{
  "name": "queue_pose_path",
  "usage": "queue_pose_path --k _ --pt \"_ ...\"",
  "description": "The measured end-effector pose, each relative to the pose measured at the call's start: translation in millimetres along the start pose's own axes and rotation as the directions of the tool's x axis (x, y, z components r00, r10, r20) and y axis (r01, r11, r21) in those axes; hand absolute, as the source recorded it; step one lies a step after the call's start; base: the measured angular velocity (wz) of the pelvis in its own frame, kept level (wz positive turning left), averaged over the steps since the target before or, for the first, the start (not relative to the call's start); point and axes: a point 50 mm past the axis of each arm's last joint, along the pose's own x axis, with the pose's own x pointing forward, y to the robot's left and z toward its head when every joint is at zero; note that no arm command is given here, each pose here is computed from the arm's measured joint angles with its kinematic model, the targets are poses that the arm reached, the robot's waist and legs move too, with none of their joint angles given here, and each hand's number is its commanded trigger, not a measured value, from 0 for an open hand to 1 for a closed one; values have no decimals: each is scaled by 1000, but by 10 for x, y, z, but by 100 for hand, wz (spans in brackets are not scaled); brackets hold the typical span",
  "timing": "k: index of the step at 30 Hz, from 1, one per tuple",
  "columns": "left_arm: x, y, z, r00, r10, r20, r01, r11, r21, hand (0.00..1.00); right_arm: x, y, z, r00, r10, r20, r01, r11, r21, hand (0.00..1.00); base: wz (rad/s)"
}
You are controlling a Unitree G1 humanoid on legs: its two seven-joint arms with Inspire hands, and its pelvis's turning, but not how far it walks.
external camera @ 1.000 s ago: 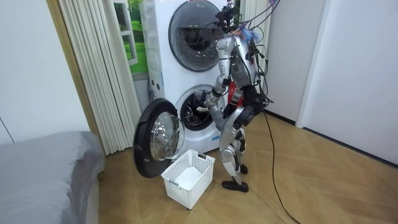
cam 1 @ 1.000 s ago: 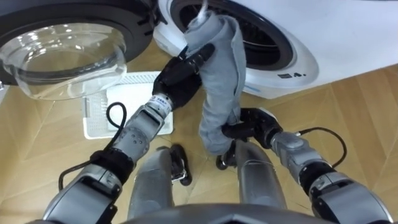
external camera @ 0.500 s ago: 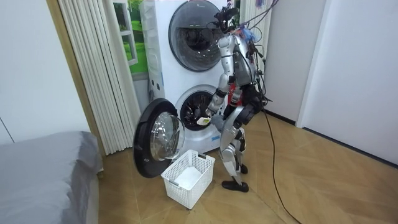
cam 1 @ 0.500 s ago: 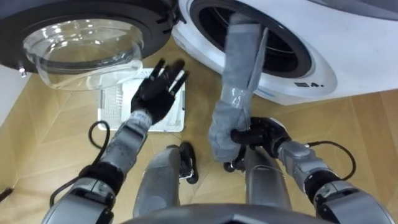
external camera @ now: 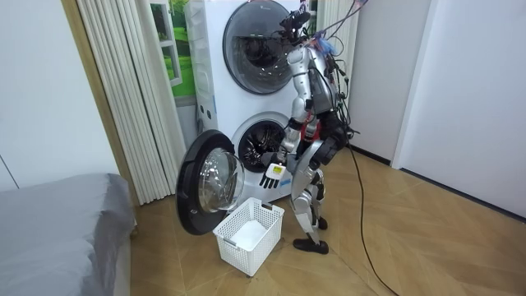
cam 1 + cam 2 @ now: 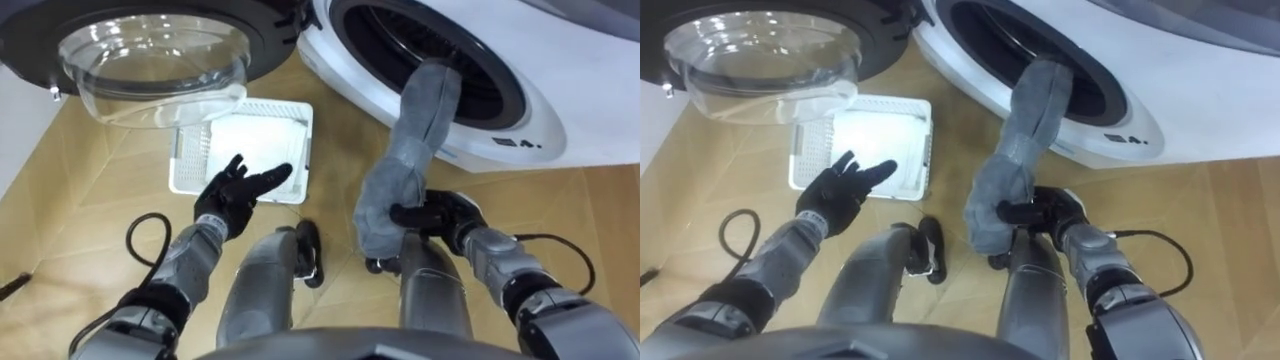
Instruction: Put towel into washing machine
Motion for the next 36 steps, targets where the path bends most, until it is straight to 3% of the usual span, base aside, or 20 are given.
queue_pose_path --k 6,9,14,23,24,25,26,30,32,36 --pt "-4 72 29 998 56 -1 -56 996 71 0 -2 -109 81 1000 -26 13 25 999 36 100 8" --pt "-16 134 54 997 79 6 -79 994 75 0 -3 -226 259 997 -56 58 48 990 131 100 3" --pt "-84 279 14 991 134 10 -135 987 84 0 -111 -726 835 956 -213 200 144 939 313 100 5" --pt "-217 589 175 960 260 104 -263 964 23 0 -118 -689 1142 977 -168 132 93 889 448 100 -1" --pt "-232 613 168 957 270 105 -273 962 16 0 -121 -675 1173 977 -166 132 88 883 462 84 7" --pt "-266 670 151 949 296 106 -298 955 -1 0 -128 -641 1233 979 -156 131 72 866 495 58 5" --pt "-297 724 144 941 320 111 -321 947 -6 0 -132 -607 1295 982 -138 131 47 841 539 0 0" --pt "-342 780 108 927 356 116 -357 934 -12 0 -147 -545 1464 986 -132 100 34 753 657 0 9" --pt "-364 771 75 921 372 120 -374 927 -5 0 -163 -502 1565 990 -108 93 -2 639 769 0 5" --pt "-345 714 84 916 380 131 -387 921 36 0 -198 -497 1686 992 -89 90 -36 483 875 0 6"
